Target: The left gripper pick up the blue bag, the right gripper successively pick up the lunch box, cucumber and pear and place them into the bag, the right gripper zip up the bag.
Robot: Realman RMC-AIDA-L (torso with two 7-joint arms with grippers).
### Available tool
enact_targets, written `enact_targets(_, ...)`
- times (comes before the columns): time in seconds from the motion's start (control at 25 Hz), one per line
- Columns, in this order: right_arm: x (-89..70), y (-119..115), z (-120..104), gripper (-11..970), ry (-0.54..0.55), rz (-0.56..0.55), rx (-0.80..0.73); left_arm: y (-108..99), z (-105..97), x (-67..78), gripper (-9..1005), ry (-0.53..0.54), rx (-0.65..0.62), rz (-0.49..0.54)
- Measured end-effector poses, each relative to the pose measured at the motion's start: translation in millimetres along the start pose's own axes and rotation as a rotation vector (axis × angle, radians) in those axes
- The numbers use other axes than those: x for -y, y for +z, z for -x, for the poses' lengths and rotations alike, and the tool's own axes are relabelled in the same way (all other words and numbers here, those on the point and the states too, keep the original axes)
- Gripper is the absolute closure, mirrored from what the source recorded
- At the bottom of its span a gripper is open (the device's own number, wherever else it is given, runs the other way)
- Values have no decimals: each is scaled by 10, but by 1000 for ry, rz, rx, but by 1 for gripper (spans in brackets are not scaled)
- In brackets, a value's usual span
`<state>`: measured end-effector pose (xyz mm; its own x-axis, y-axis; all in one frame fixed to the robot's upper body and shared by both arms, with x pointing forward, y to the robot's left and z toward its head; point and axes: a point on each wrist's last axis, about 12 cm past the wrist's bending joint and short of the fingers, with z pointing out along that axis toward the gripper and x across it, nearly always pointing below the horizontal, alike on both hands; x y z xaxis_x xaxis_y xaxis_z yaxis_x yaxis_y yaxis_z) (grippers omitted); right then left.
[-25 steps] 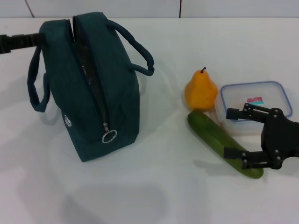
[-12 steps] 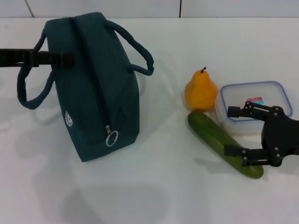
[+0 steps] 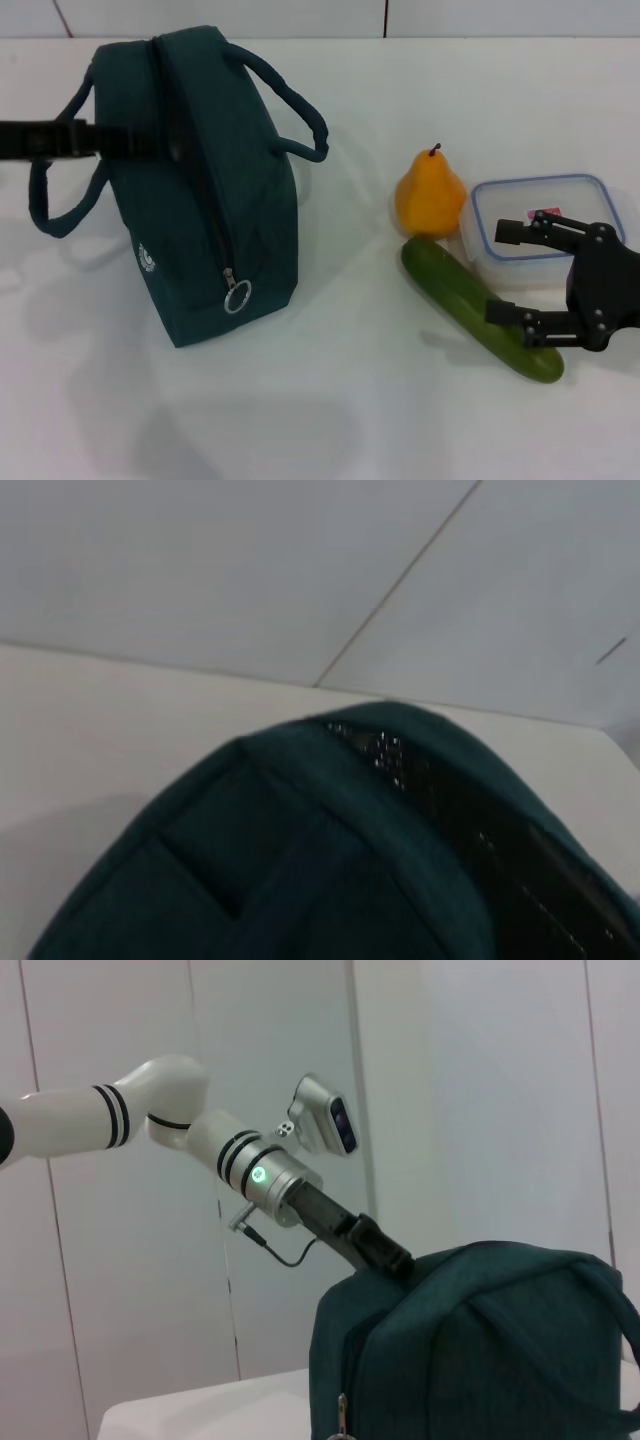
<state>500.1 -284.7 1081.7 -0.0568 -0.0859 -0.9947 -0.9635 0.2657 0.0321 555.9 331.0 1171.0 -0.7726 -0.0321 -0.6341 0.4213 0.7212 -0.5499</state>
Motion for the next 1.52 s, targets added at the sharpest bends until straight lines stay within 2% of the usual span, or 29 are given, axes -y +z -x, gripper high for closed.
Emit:
enact_targets(0.2,-8,1,-6,89,6,0,1,32,-19,16,321,-3,-10,-12)
enact_targets(0.44,-11,-17,-4,89,20,-24,32,57,-54,55,533,-12,-20,-46)
enact_targets(0.52,-16,-36,-5,89,22,-35,41,67,-65,68,770,-16,-20,-56)
enact_targets(0.76,-26,-121,-18,89,36,-72,54,114,-95,143,949,-49,-6,-110)
enact_targets(1.2,-8,-475,-104,90,162,-295,110,239,-197,178,951,-162,-9,-167)
enact_targets(1.52,-6,-538,-246,90,230,-391,83,357,-241,231,952,-211,-66,-178)
